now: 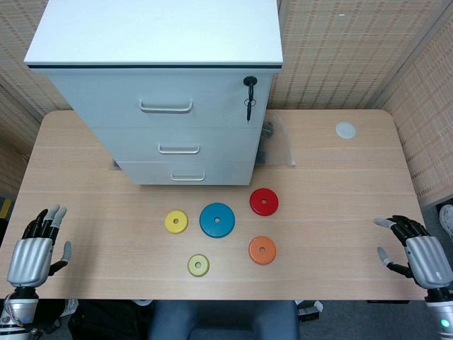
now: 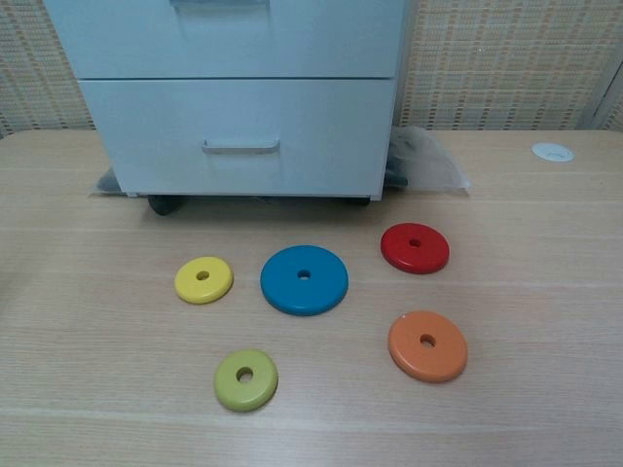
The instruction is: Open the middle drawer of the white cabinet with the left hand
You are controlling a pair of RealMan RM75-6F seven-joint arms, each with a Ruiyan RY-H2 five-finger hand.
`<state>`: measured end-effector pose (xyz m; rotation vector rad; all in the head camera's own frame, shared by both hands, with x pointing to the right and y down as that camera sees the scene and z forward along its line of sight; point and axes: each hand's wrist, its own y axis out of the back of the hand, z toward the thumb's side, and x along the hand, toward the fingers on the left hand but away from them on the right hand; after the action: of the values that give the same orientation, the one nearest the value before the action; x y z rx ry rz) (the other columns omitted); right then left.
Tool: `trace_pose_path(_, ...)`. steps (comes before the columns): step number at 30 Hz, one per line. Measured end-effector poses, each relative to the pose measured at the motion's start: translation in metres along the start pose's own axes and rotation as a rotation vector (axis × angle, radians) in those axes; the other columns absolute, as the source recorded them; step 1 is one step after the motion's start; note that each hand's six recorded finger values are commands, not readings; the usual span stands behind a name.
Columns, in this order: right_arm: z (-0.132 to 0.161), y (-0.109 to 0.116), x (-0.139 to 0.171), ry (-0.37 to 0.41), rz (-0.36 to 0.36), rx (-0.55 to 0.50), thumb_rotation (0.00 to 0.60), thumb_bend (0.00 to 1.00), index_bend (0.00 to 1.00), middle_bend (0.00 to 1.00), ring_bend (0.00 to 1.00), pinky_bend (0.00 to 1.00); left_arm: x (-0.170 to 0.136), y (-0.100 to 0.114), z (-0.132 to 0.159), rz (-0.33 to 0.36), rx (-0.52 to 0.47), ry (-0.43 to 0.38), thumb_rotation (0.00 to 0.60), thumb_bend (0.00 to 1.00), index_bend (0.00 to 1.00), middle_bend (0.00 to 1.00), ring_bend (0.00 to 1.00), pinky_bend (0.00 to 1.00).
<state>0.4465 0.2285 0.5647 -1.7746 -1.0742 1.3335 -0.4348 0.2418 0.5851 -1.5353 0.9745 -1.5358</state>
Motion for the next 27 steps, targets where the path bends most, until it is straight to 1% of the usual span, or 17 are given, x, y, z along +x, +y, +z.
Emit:
trace_pose_path(7, -0.001, 0.003, 0.002, -0.005, -0.008, 0.003, 0.600, 0.33, 0.25, 0.29, 0.18, 0.21, 0.001, 0.001, 0.002, 0.002, -0.010, -0.014, 0.600, 0.51, 0.04, 0.00, 0.03, 0.15)
trace_pose_path(10, -0.001, 0.005, 0.001, -0.001, -0.015, 0.006, 0.600, 0.33, 0.25, 0.29, 0.18, 0.21, 0.004, 0.005, 0.003, 0.012, -0.021, -0.029, 0.600, 0.51, 0.04, 0.02, 0.07, 0.16)
trace_pose_path(11, -0.001, 0.006, 0.001, 0.001, -0.017, 0.007, 0.600, 0.33, 0.25, 0.29, 0.18, 0.21, 0.006, 0.007, 0.003, 0.018, -0.025, -0.037, 0.600, 0.51, 0.05, 0.04, 0.10, 0.18)
trace_pose_path(12, 0.000, 0.006, 0.000, 0.002, -0.019, 0.007, 0.600, 0.33, 0.25, 0.29, 0.18, 0.21, 0.007, 0.009, 0.004, 0.023, -0.029, -0.044, 0.600, 0.51, 0.05, 0.07, 0.13, 0.21)
trace_pose_path(13, 0.000, 0.006, 0.000, 0.004, -0.020, 0.006, 0.600, 0.33, 0.25, 0.29, 0.18, 0.21, 0.009, 0.010, 0.004, 0.028, -0.032, -0.051, 0.600, 0.51, 0.05, 0.13, 0.18, 0.27)
trace_pose_path(15, 0.001, 0.006, -0.001, 0.006, -0.020, 0.007, 0.600, 0.33, 0.25, 0.29, 0.18, 0.21, 0.013, 0.015, 0.007, 0.041, -0.048, -0.072, 0.600, 0.51, 0.07, 0.25, 0.31, 0.46)
trace_pose_path(18, 0.003, 0.007, -0.003, 0.015, -0.024, 0.010, 0.600, 0.33, 0.25, 0.29, 0.18, 0.21, 0.020, 0.023, 0.014, 0.055, -0.083, -0.116, 0.600, 0.51, 0.09, 0.38, 0.43, 0.68)
trace_pose_path(19, 0.003, 0.008, -0.003, 0.018, -0.026, 0.011, 0.600, 0.33, 0.25, 0.29, 0.18, 0.21, 0.023, 0.026, 0.017, 0.060, -0.096, -0.134, 0.600, 0.51, 0.10, 0.43, 0.47, 0.74)
trace_pose_path(20, 0.004, 0.008, -0.004, 0.019, -0.027, 0.012, 0.600, 0.33, 0.25, 0.29, 0.18, 0.21, 0.027, 0.031, 0.021, 0.067, -0.113, -0.160, 0.600, 0.51, 0.11, 0.50, 0.53, 0.80)
trace_pose_path(21, 0.004, 0.008, -0.004, 0.020, -0.028, 0.013, 0.600, 0.33, 0.25, 0.29, 0.18, 0.21, 0.030, 0.034, 0.025, 0.072, -0.127, -0.181, 0.600, 0.51, 0.12, 0.57, 0.59, 0.85)
trace_pose_path(22, 0.004, 0.009, -0.005, 0.021, -0.028, 0.014, 0.600, 0.33, 0.25, 0.29, 0.18, 0.21, 0.032, 0.037, 0.028, 0.077, -0.142, -0.201, 0.600, 0.51, 0.12, 0.61, 0.62, 0.87)
trace_pose_path(24, 0.004, 0.009, -0.005, 0.021, -0.027, 0.014, 0.600, 0.33, 0.25, 0.29, 0.18, 0.21, 0.039, 0.045, 0.037, 0.084, -0.183, -0.249, 0.600, 0.51, 0.15, 0.73, 0.73, 0.93)
trace_pose_path(27, 0.006, 0.008, -0.007, 0.025, -0.025, 0.012, 0.600, 0.33, 0.25, 0.29, 0.18, 0.21, 0.050, 0.054, 0.052, 0.080, -0.256, -0.320, 0.600, 0.54, 0.17, 0.83, 0.84, 1.00)
